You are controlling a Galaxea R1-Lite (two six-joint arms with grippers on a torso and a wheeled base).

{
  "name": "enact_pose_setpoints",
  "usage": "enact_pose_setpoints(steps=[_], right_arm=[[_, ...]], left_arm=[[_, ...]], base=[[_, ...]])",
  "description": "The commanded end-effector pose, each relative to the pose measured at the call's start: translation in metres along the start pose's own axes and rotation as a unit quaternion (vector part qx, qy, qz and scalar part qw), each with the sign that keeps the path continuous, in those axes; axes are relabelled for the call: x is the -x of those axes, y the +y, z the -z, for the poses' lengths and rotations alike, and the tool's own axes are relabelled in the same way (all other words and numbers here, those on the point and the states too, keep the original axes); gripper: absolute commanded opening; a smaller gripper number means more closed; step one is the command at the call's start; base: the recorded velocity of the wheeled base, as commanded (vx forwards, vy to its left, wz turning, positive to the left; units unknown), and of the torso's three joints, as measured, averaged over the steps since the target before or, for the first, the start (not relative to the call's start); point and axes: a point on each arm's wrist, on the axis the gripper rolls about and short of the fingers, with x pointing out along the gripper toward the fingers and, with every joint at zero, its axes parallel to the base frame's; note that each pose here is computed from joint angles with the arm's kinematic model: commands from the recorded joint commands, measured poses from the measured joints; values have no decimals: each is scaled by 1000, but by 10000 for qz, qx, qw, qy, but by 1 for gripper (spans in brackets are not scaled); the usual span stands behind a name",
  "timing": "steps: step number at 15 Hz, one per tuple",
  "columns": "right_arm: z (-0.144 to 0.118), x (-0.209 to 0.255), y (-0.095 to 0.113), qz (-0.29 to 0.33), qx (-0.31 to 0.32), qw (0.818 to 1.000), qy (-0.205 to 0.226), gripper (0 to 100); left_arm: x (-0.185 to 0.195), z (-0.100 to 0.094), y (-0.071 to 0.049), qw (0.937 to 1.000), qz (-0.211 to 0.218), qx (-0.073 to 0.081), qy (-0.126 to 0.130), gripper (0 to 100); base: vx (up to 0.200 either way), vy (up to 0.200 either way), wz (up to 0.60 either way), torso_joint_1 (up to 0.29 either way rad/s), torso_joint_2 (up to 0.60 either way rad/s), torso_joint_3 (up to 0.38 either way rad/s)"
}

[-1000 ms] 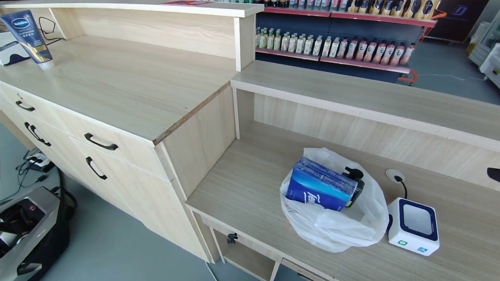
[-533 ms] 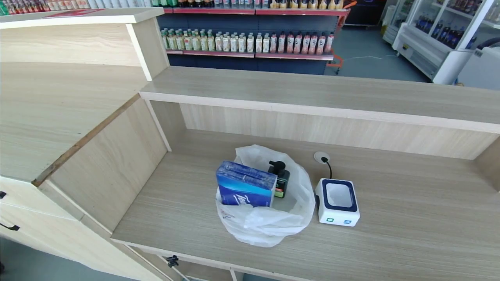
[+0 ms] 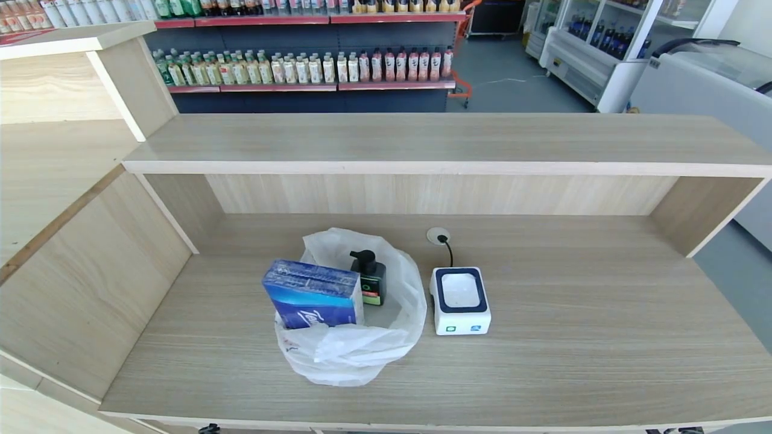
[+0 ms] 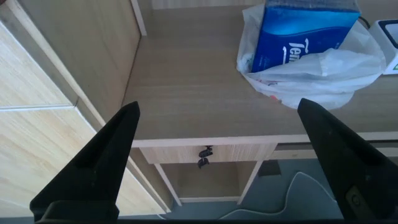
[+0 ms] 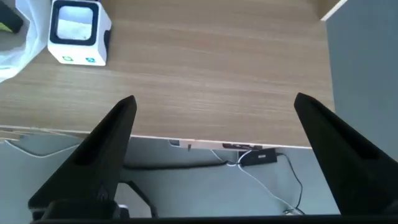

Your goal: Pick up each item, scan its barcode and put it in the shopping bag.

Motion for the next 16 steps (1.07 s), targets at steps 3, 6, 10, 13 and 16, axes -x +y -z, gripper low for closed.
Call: enact_pose_setpoints(steps=[3,6,10,13,16], right_arm=[[126,1,20,74,-47,9985,-535,100],[132,-4,21,-151,56,9880,-1538,100],[135,-1,24,-403,68,9809,-1904,100],[135,-1,24,-396,66,9809,-1903,100],[135,-1,24,-402,75,9808,-1904,100]], left_arm=[[0,0,0,10000,-5,0,-5,100],[0,0,0,10000,-5,0,-5,100],[0,0,0,10000,-5,0,-5,100],[0,0,0,10000,-5,0,-5,100],[0,0,0,10000,-5,0,-5,100]], base=[[0,0,0,0,0,0],[0,0,0,0,0,0],[0,0,0,0,0,0],[0,0,0,0,0,0],[0,0,0,0,0,0]])
